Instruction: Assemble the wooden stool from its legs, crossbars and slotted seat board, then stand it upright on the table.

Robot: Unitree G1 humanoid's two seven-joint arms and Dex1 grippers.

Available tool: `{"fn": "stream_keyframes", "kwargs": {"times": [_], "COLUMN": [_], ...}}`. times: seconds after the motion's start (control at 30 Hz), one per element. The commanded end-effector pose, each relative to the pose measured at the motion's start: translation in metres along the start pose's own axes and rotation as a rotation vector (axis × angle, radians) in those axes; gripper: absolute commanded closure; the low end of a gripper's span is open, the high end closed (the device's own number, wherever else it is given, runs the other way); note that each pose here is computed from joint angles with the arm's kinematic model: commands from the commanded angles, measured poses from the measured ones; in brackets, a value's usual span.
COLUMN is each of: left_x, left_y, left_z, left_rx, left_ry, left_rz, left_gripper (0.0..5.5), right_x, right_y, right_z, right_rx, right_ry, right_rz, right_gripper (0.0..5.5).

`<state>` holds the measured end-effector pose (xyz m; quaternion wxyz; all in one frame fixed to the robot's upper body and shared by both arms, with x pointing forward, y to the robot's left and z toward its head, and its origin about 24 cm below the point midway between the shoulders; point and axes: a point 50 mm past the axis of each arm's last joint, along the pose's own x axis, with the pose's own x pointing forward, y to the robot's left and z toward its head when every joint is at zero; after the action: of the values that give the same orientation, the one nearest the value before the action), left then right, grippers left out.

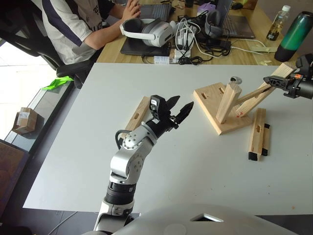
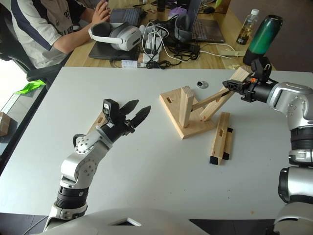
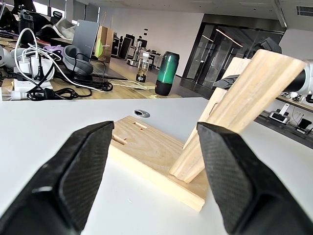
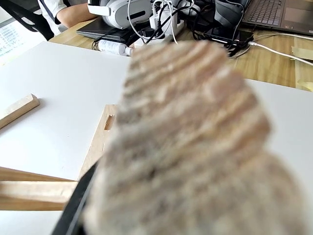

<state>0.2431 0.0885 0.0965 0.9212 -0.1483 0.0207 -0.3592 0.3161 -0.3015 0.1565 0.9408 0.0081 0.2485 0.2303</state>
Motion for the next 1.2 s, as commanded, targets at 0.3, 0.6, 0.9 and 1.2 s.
{"fn": "stream_keyframes", "kwargs": {"times": [0.3, 0.6, 0.9, 1.2], "left_x": [0.002, 0.008, 0.017, 0.015], "left_y": [0.002, -0.003, -0.008, -0.006], "left_z": [0.004, 0.005, 0.004, 0.002], "left_rx": [0.022, 0.033, 0.043, -0.011], "left_ry": [0.027, 0.010, -0.023, -0.033], "left_rz": [-0.002, -0.011, 0.002, 0.005], "left_gripper": [2.38, 2.38, 2.38, 2.38], "right_x": [0.016, 0.012, 0.011, 0.012], "right_y": [-0.004, -0.016, -0.026, -0.019], "right_z": [-0.098, -0.064, -0.041, -0.033], "right_rx": [0.085, 0.117, -0.003, 0.008], "right_ry": [0.242, 0.043, -0.043, -0.214], "right_rz": [0.025, 0.199, 0.211, 0.164], "right_gripper": [4.45, 4.50, 4.51, 4.51]}}
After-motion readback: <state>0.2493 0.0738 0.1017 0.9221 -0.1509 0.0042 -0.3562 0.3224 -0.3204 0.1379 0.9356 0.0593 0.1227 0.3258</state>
